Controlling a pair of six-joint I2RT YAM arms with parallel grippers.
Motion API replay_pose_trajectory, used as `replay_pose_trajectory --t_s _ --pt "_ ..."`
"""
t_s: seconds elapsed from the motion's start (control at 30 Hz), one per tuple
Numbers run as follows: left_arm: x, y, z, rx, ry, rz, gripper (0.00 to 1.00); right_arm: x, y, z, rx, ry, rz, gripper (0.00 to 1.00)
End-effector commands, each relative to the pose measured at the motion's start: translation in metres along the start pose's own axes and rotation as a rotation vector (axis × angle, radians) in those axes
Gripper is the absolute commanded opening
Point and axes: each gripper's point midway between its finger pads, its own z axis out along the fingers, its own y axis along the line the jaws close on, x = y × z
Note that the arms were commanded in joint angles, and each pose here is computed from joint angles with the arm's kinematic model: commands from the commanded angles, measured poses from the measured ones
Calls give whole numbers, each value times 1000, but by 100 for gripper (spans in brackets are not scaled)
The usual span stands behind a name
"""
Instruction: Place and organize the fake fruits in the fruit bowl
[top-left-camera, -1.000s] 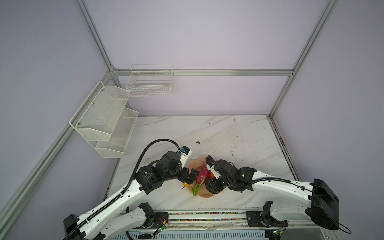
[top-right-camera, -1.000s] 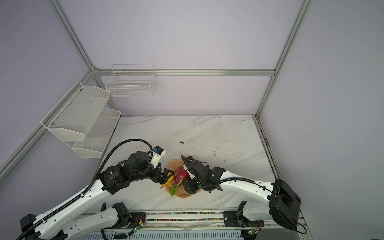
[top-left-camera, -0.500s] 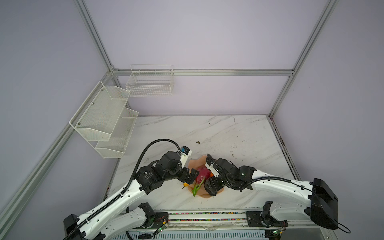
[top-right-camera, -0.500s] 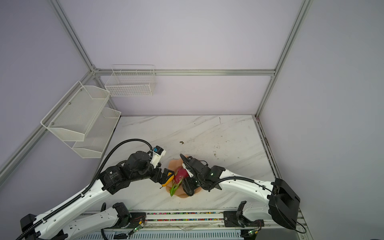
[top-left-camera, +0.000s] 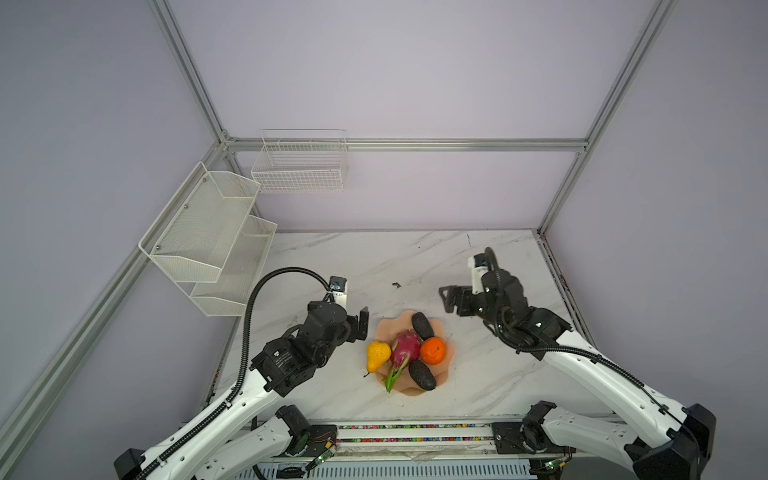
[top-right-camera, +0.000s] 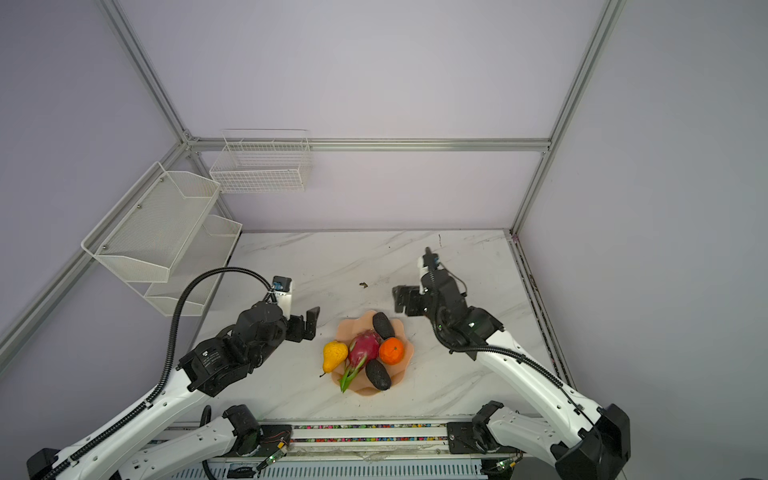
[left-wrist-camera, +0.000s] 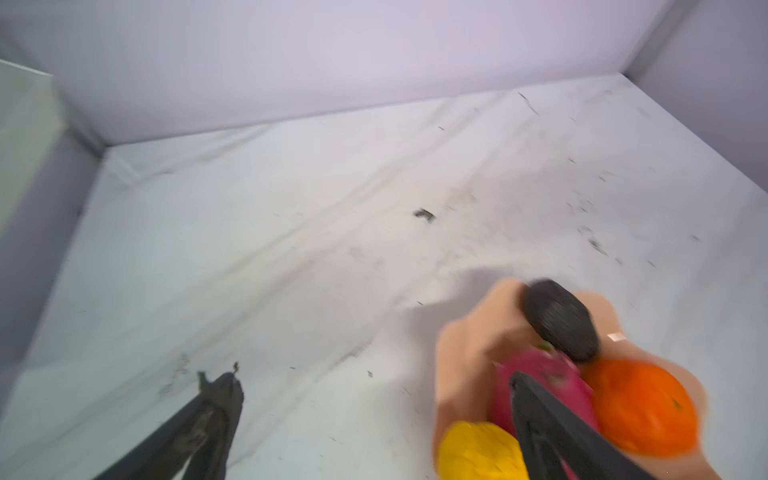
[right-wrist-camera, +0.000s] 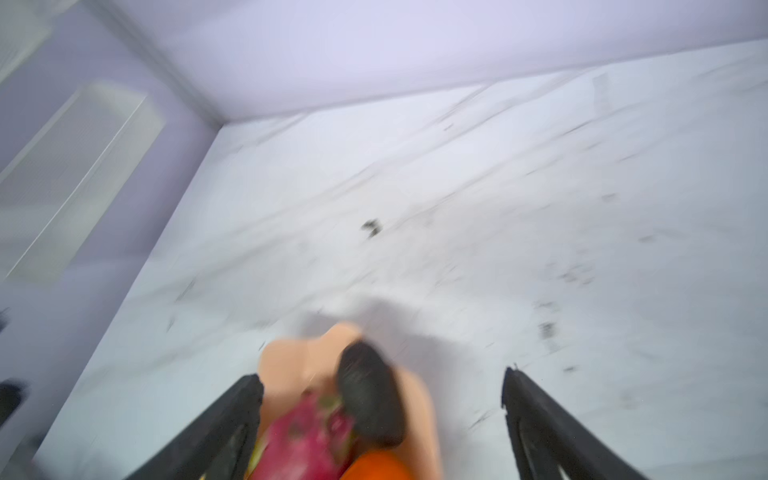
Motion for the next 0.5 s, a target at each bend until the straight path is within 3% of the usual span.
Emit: replay_pose_trajectory --t_s 0.0,0.17,0.23,0.33,0.47 --pt "4 75 17 -323 -96 -94 100 -42 -73 11 132 -178 111 97" --pt "51 133 53 -521 -28 -170 100 -35 -199 45 327 -234 271 97" --pt "67 149 63 -589 -15 -195 100 -33 -229 43 403 -321 256 97" --pt "78 162 75 -625 -14 -201 100 -33 -251 23 501 -530 153 97" --pt "80 156 102 -507 -165 -175 100 -12 -254 12 478 -680 70 97"
